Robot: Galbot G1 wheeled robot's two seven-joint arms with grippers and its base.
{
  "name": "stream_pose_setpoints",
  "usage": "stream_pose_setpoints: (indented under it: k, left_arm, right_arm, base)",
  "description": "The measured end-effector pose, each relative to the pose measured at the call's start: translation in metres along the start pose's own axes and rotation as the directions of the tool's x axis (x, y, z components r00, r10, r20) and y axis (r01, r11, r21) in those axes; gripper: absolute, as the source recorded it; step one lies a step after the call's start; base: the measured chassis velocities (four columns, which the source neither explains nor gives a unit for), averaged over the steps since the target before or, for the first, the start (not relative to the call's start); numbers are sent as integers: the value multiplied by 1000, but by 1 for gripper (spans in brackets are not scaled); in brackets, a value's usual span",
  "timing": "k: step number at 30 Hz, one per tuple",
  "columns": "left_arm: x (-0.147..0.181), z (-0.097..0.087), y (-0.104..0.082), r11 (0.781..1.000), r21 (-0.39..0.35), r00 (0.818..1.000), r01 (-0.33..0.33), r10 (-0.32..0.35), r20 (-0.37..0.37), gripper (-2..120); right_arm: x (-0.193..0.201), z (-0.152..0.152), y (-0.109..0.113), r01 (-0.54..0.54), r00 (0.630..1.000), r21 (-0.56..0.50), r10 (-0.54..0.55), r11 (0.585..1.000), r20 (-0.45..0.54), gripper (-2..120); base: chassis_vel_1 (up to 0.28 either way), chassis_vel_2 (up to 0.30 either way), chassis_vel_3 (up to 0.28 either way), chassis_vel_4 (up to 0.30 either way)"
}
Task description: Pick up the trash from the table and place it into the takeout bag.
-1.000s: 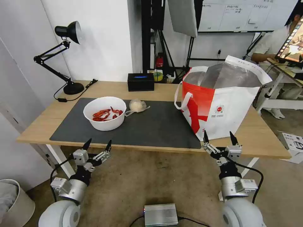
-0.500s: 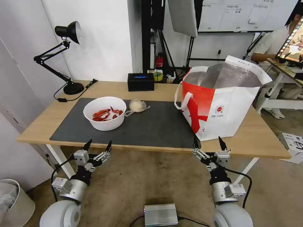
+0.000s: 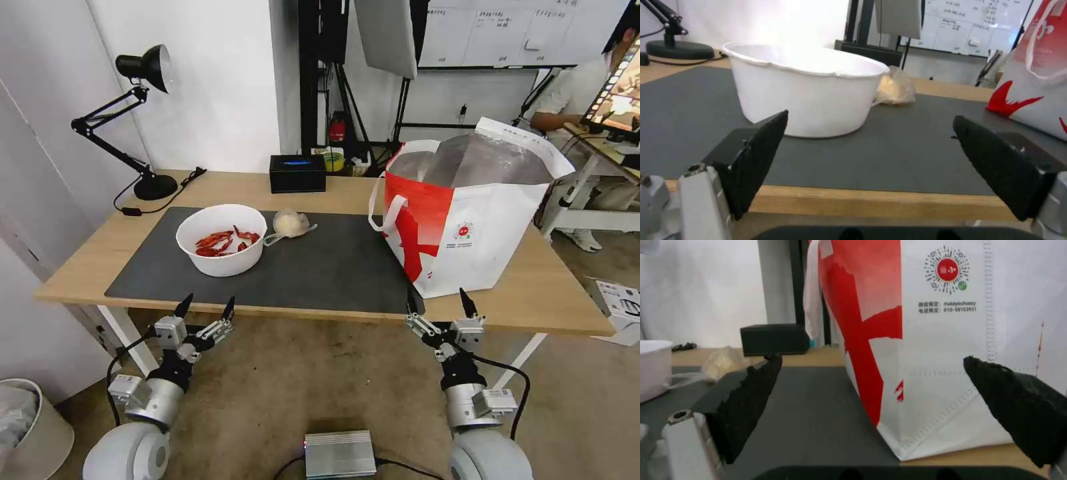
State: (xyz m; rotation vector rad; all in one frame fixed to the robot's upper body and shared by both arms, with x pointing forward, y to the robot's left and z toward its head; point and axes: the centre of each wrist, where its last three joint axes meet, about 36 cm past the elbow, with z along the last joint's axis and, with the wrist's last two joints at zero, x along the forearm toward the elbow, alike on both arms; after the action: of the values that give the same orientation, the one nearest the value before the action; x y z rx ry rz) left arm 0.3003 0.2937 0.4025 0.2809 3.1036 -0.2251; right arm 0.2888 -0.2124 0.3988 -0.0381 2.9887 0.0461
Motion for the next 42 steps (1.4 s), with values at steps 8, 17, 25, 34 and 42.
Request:
stream_pose_setpoints:
  k: [8, 17, 25, 34, 42]
  left_arm:
    - [4, 0, 2, 1000, -3, 1000, 9, -9, 2, 100]
    - [8, 2, 2, 1000, -1, 1000, 13, -13, 1, 100]
    - [12, 4, 0, 1000, 6, 1000, 22, -22, 1, 100]
    - [12, 6, 3, 1000, 1, 1000, 31, -31, -4, 100]
    - [13, 8, 5, 999, 0, 999, 36, -36, -8, 100]
  right_arm:
    - [-9, -1, 7, 33, 999, -37, -32, 999, 16, 100]
    - [-40, 6, 11, 114, 992, -70, -110, 991, 55, 100]
    - [-76, 21, 18, 181, 983, -113, -175, 977, 58, 100]
    - [-137, 30, 27, 227, 974, -132, -221, 965, 57, 100]
    - [-177, 35, 44, 255, 967, -143, -252, 956, 39, 100]
  base:
    - [0, 0, 0, 0]
    - [0, 0, 0, 0]
    - [0, 0, 0, 0]
    - [0, 0, 0, 0]
    - [0, 0, 0, 0]
